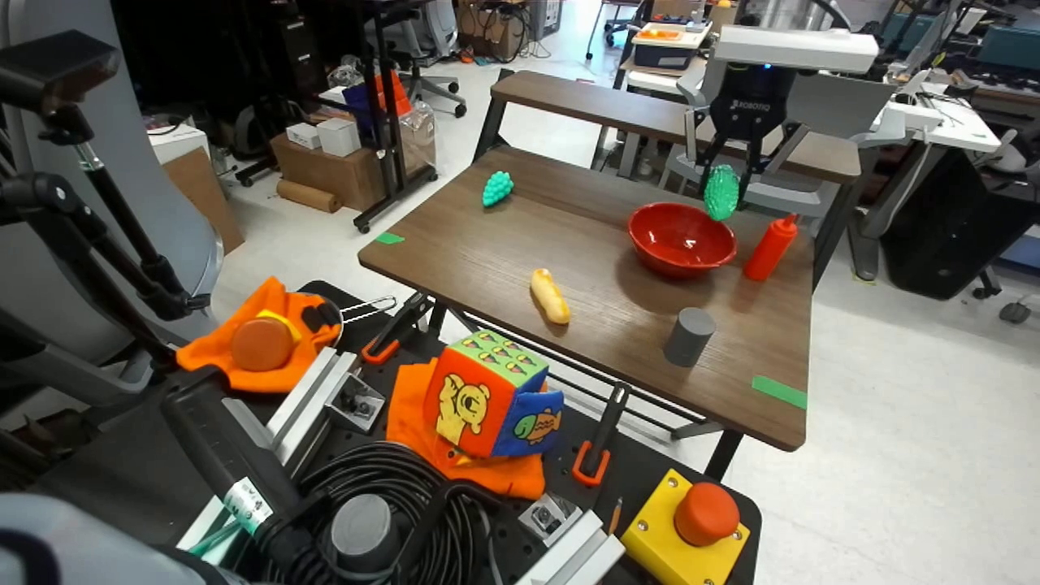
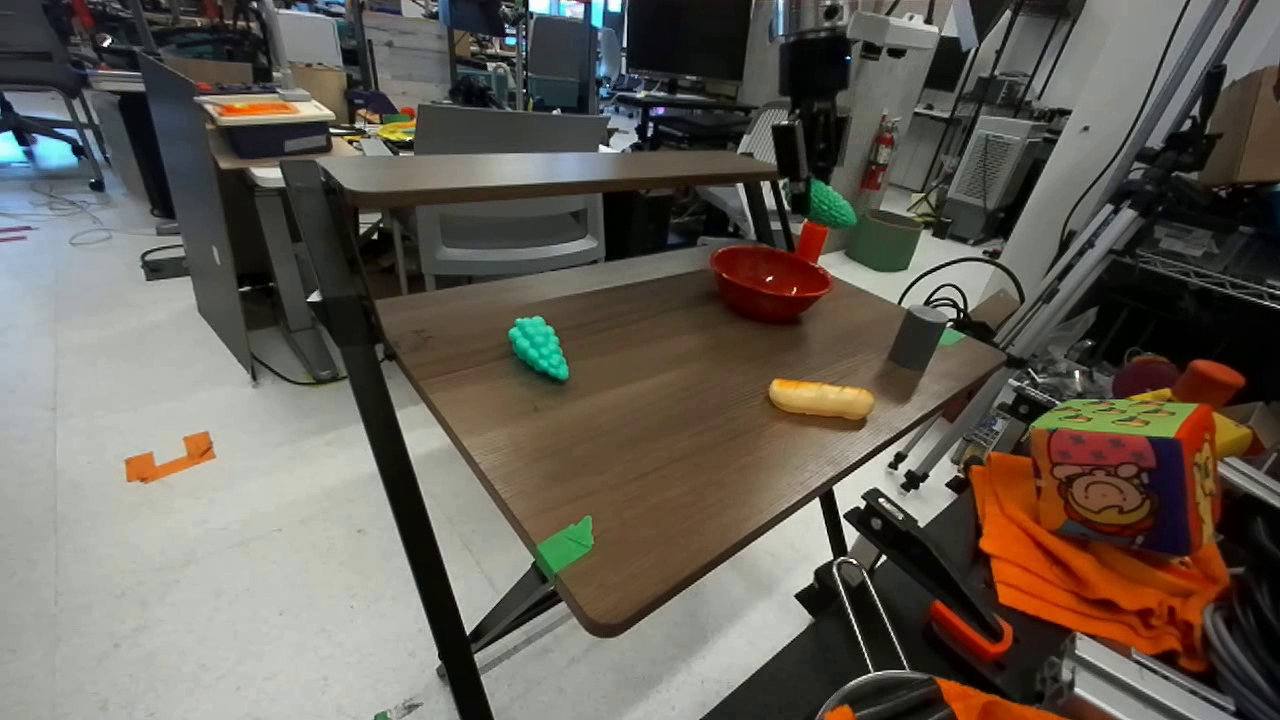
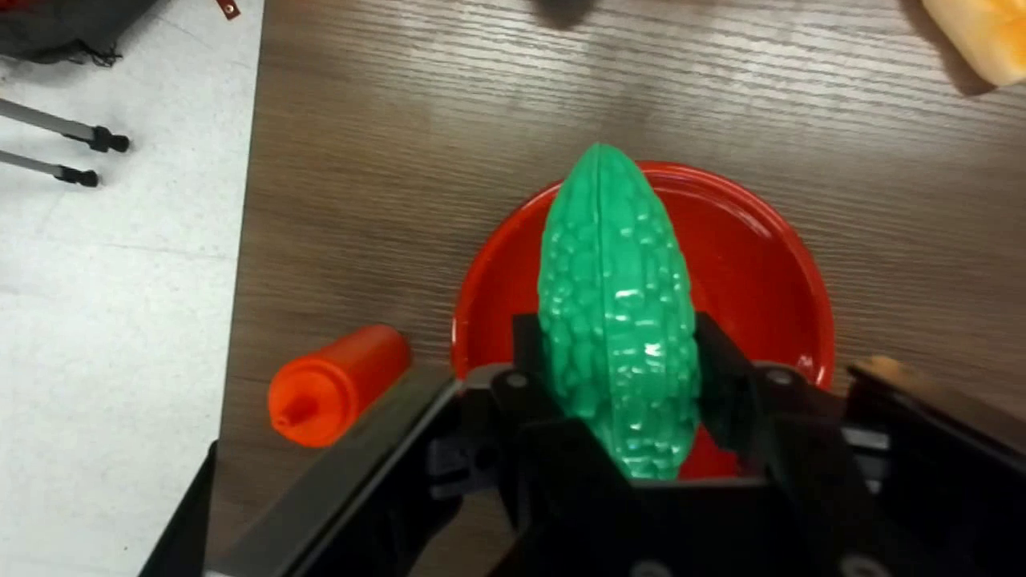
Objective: Put the green object in the red bowl
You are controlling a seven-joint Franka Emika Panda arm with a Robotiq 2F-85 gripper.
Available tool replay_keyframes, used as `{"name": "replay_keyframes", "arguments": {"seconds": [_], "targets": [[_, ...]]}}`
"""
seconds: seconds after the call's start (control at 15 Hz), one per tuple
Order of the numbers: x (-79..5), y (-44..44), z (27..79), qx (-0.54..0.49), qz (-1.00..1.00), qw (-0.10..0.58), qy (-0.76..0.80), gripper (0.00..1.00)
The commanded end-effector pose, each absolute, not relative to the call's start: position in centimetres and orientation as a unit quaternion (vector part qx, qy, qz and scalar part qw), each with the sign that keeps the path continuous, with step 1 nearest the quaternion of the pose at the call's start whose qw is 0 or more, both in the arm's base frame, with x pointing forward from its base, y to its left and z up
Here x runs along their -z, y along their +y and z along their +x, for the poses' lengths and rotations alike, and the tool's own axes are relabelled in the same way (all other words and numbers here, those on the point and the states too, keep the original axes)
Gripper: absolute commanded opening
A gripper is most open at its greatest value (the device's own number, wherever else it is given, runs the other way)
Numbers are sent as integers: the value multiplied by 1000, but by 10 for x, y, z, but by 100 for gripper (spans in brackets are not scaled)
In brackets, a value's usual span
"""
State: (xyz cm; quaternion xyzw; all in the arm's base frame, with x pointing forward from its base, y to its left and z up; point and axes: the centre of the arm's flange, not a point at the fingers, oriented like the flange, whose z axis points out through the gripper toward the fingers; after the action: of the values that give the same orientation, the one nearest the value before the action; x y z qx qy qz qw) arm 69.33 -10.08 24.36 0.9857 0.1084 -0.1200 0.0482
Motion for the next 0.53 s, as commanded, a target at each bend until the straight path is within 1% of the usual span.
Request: {"name": "replay_keyframes", "arguments": {"seconds": [0.0,0.47], "targets": [[-225,-75,714,126,981,69,129,21],[-159,-57,739,101,981,131,98,21]]}}
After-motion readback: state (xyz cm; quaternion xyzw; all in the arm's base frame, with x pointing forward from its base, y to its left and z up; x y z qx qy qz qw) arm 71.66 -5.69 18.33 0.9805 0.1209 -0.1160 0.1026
